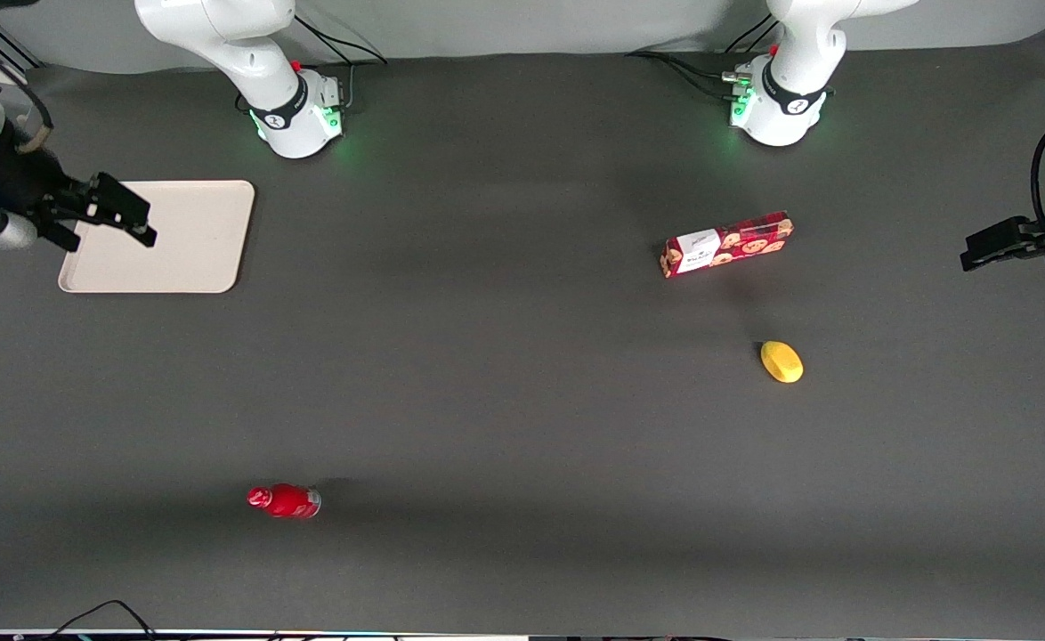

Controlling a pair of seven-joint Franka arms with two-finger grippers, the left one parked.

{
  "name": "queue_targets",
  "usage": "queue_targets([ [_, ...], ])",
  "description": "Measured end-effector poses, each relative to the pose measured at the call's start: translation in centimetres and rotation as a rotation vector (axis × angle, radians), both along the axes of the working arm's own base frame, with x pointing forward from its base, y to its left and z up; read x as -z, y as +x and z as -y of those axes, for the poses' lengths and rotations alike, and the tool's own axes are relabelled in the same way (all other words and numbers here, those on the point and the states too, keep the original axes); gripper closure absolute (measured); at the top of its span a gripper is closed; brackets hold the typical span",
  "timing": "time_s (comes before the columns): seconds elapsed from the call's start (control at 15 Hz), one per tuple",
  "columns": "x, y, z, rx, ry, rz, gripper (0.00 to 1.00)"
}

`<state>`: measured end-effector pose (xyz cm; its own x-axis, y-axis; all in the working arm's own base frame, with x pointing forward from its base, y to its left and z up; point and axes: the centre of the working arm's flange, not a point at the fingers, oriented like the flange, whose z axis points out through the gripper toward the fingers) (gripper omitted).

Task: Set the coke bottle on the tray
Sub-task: 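Move the open right gripper down toward the red Coca-Cola bottle, then align the right gripper over the bottle and close on its body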

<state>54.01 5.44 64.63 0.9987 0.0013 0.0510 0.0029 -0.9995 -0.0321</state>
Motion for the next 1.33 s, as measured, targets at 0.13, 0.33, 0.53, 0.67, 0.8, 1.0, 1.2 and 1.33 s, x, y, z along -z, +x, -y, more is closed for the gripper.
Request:
queue_targets([
  [0.13,1.4,2.9,0.2,-0.006,-0.009,-0.011,0.00],
  [0.33,5.0,8.0,-0.2,-0.029,-0.039,-0.023,0.00],
  [0.53,10.5,13.6,-1.3,-0.057,-0.044,0.003,0.00],
  [0.67,14.7,16.5,-2.0,-0.068,-0.043,0.028,0.00],
  [0.8,17.7,18.3,-2.6,-0.077,-0.039,0.054,0.00],
  [1.0,21.0,19.8,-3.6,-0.089,-0.036,0.084,0.00],
  [1.2,24.7,21.2,-3.9,-0.110,-0.074,0.121,0.00],
  [1.33,26.5,21.9,-3.9,-0.117,-0.083,0.147,0.00],
])
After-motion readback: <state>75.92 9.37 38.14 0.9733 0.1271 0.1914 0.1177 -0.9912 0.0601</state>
